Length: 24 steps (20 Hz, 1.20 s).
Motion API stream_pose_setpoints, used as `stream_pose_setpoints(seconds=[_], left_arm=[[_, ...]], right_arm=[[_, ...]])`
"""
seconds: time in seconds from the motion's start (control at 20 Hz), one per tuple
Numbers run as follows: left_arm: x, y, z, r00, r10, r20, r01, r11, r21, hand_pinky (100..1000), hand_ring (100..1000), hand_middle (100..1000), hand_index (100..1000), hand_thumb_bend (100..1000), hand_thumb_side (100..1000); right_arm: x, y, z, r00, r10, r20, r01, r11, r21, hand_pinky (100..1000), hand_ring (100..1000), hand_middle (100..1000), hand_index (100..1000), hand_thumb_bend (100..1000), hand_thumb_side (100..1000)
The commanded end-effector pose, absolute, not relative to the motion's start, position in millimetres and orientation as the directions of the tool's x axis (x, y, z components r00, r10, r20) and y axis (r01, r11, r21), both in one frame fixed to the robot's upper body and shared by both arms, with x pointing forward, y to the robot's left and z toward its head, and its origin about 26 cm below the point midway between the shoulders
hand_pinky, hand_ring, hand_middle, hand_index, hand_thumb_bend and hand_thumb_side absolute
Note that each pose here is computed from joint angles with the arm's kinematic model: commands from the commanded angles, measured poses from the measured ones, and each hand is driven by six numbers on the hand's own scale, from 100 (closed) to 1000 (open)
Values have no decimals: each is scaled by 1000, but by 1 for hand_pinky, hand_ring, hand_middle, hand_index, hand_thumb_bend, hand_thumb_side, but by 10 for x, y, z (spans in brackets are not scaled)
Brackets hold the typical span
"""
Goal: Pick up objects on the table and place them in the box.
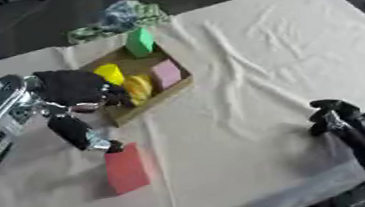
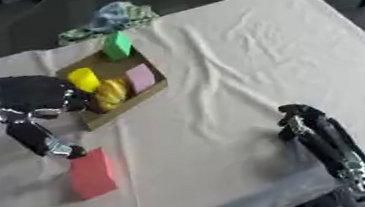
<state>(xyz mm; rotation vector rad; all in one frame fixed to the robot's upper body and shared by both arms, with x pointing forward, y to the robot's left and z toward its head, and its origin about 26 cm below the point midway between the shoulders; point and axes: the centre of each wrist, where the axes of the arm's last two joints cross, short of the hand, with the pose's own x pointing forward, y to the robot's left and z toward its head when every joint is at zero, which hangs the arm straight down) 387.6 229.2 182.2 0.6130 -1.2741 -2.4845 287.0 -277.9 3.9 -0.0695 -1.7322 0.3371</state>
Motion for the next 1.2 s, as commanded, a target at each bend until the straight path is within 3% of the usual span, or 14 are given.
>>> stream_pose_setpoints(seconds=[0.05,0.3,0.65,1.2], left_arm=[[3803,2226,1994,-936,-216,-278,-18,-760,650,855,828,865,947,560,1000],[3652,2131,2031,-936,-142,-321,-77,-809,582,844,824,862,945,632,1000],[3636,2184,1841,-912,-169,-373,-70,-832,550,837,823,866,944,695,1000],[3637,2230,1581,-902,-169,-397,-89,-827,555,819,804,850,932,621,989]], right_arm=[[2896,-2833,97,-206,255,945,-134,949,-285,526,517,529,748,100,667],[2900,-2839,101,-207,258,944,-133,948,-288,526,517,529,748,100,669],[2906,-2835,106,-209,256,944,-132,949,-287,526,517,529,748,100,663],[2913,-2829,111,-211,255,944,-133,949,-286,526,517,529,748,100,664]])
